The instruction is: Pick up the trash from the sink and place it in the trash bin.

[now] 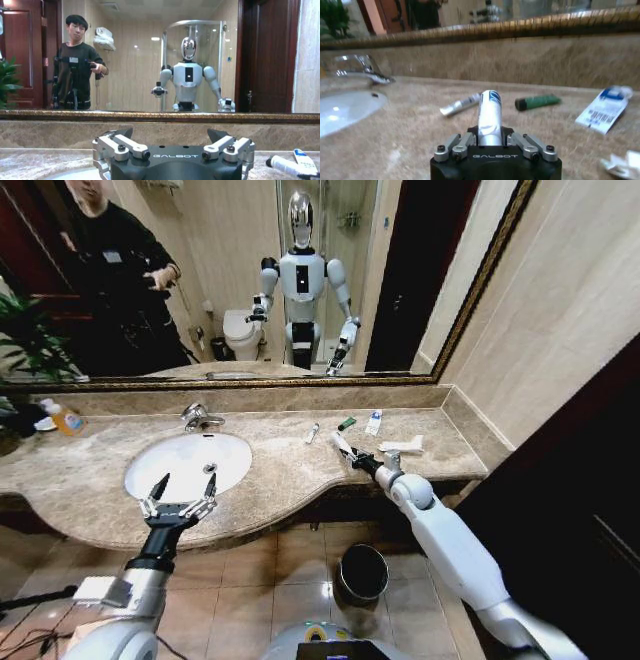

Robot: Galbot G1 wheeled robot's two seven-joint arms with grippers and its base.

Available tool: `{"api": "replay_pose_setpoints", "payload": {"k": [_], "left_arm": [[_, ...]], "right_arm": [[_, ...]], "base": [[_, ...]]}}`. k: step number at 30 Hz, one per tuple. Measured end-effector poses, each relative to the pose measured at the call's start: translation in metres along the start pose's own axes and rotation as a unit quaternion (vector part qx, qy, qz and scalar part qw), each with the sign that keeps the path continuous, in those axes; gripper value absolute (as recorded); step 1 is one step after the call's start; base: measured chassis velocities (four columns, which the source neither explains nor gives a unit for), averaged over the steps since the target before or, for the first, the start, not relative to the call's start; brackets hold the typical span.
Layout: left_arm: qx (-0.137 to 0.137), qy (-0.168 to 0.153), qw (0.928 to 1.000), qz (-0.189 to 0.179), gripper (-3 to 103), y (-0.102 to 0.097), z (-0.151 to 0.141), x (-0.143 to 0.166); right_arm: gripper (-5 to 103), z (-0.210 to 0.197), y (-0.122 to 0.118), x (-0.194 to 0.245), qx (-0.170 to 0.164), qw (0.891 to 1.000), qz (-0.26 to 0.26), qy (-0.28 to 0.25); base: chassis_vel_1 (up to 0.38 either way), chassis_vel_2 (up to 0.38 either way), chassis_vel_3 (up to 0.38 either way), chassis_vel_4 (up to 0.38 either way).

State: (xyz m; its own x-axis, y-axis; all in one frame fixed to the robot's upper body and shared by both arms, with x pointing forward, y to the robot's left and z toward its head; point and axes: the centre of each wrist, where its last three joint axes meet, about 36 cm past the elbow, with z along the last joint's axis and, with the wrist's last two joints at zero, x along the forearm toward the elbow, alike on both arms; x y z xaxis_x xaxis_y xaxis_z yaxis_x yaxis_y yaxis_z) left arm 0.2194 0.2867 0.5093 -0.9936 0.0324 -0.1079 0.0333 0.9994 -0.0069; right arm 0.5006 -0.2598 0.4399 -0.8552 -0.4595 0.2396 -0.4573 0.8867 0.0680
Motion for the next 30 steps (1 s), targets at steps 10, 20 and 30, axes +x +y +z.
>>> {"api": "replay_pose_setpoints", "payload": {"k": [10,20,30], "left_arm": [[0.0,0.0,1.0,0.0,100,0.0,0.0,0.0],[0.0,0.0,1.0,0.0,100,0.0,0.0,0.0],[0.0,0.0,1.0,0.0,100,0.0,0.0,0.0]], "right_arm": [[27,-0.022,0.014,0.085,0.004,0.999,0.007,-0.037],[27,0.021,0.055,0.155,-0.021,1.0,0.015,-0.012],[27,0.111,0.079,0.184,-0.062,0.997,0.029,0.039]], "base": [[0.0,0.0,0.0,0.0],[0.0,0.0,0.0,0.0],[0.0,0.0,0.0,0.0]]}}
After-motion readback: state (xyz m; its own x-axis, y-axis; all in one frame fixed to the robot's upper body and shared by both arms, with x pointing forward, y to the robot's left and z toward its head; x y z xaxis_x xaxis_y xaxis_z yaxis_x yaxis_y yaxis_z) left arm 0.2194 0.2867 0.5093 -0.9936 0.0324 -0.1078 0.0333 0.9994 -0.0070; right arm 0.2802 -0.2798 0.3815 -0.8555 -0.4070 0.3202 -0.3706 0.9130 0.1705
